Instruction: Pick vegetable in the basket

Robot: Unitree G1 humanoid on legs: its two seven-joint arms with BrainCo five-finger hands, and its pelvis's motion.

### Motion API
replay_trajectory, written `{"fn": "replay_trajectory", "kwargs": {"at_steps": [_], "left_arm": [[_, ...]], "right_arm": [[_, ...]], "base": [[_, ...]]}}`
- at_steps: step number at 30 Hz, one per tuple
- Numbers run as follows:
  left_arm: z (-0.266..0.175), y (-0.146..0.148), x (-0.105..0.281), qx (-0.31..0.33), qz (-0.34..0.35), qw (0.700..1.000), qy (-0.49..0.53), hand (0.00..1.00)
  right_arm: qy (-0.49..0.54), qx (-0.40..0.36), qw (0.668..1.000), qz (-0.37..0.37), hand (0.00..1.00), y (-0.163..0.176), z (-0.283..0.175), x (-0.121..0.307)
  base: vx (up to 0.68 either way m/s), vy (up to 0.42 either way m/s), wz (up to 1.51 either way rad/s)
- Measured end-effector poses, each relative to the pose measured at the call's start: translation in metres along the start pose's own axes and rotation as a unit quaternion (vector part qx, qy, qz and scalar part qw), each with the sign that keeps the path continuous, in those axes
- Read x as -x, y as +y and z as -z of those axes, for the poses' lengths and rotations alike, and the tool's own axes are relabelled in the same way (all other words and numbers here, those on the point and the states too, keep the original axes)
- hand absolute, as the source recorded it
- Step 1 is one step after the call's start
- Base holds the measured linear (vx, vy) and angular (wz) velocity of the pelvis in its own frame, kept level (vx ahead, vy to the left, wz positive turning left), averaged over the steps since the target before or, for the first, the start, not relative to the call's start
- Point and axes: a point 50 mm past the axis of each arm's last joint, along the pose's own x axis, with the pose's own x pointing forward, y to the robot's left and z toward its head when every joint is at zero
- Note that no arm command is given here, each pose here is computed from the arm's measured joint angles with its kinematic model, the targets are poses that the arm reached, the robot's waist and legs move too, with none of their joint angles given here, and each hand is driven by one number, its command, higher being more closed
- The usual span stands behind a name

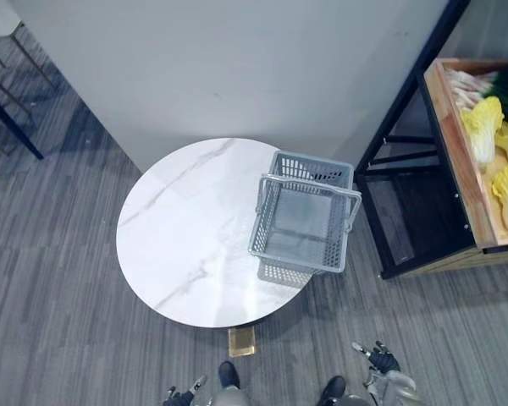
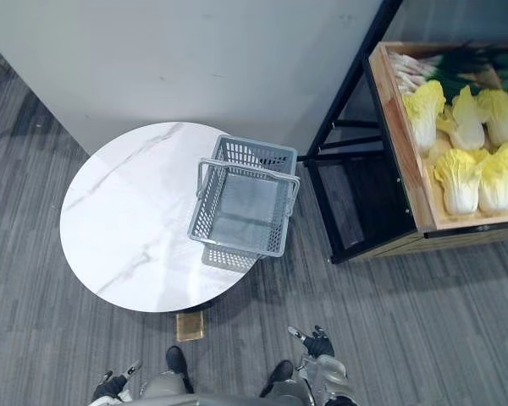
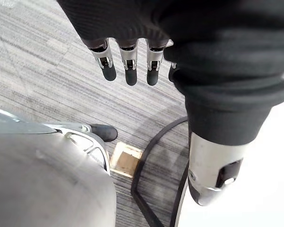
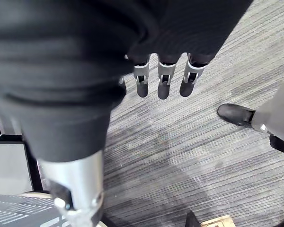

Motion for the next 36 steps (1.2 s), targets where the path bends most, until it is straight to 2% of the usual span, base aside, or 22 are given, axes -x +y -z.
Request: {"fn": "replay_trajectory", "kwargs": {"at_steps": [4, 6, 7, 9, 12, 15, 16, 17, 19, 24, 26, 29, 36], "left_arm": [[-0.008, 0.003, -0.002, -0.036, 0.002, 0.999, -0.016, 0.00], [-0.011, 0.008, -0.003, -0.044, -0.007, 0.999, -0.022, 0.00], [-0.012, 0.008, -0.003, -0.045, -0.009, 0.999, -0.024, 0.00], [-0.016, 0.008, -0.004, -0.044, -0.014, 0.998, -0.031, 0.00], [-0.018, 0.007, -0.004, -0.043, -0.017, 0.998, -0.034, 0.00], [-0.030, 0.009, -0.008, -0.024, -0.025, 0.998, -0.044, 0.00], [-0.034, 0.009, -0.009, -0.018, -0.028, 0.998, -0.048, 0.00], [-0.033, 0.002, -0.008, -0.012, -0.021, 0.999, -0.046, 0.00], [-0.034, 0.000, -0.008, -0.012, -0.019, 0.999, -0.047, 0.00], [-0.042, -0.004, -0.009, -0.009, -0.016, 0.998, -0.061, 0.00], [-0.049, -0.004, -0.010, -0.009, -0.019, 0.997, -0.072, 0.00], [-0.056, -0.007, -0.010, -0.005, -0.021, 0.996, -0.088, 0.00], [-0.056, -0.015, -0.009, -0.015, -0.008, 0.996, -0.091, 0.00]], "right_arm": [[-0.152, 0.125, 0.980, -0.015, 0.00, 0.008, -0.070, 0.001], [-0.272, 0.204, 0.941, -0.011, 0.00, 0.020, -0.126, 0.013], [-0.300, 0.221, 0.928, -0.007, 0.00, 0.022, -0.140, 0.017], [-0.405, 0.287, 0.868, 0.005, 0.00, 0.032, -0.193, 0.038], [-0.498, 0.333, 0.800, 0.002, 0.00, 0.050, -0.240, 0.065], [-0.609, 0.379, 0.697, -0.007, 0.00, 0.083, -0.290, 0.109], [-0.625, 0.384, 0.680, -0.005, 0.00, 0.088, -0.298, 0.116], [-0.654, 0.400, 0.643, 0.007, 0.00, 0.093, -0.317, 0.132], [-0.674, 0.405, 0.618, 0.012, 0.00, 0.097, -0.332, 0.143], [-0.692, 0.446, 0.568, 0.008, 0.00, 0.127, -0.355, 0.157], [-0.691, 0.454, 0.562, 0.016, 0.00, 0.130, -0.366, 0.159], [-0.684, 0.466, 0.560, 0.035, 0.00, 0.130, -0.380, 0.160], [-0.609, 0.522, 0.586, 0.115, 0.00, 0.089, -0.392, 0.130]], "base": [[0.01, 0.005, -0.13], [0.01, -0.002, -0.13], [0.00, 0.000, 0.00], [0.01, -0.008, 0.02], [0.01, -0.017, 0.02], [0.00, 0.000, 0.08], [-0.03, 0.058, 0.15], [-0.05, 0.107, -0.01], [-0.01, 0.122, 0.15], [0.07, 0.050, 0.14], [-0.04, -0.040, 0.10], [-0.01, -0.077, -0.06], [0.00, -0.013, -0.04]]}}
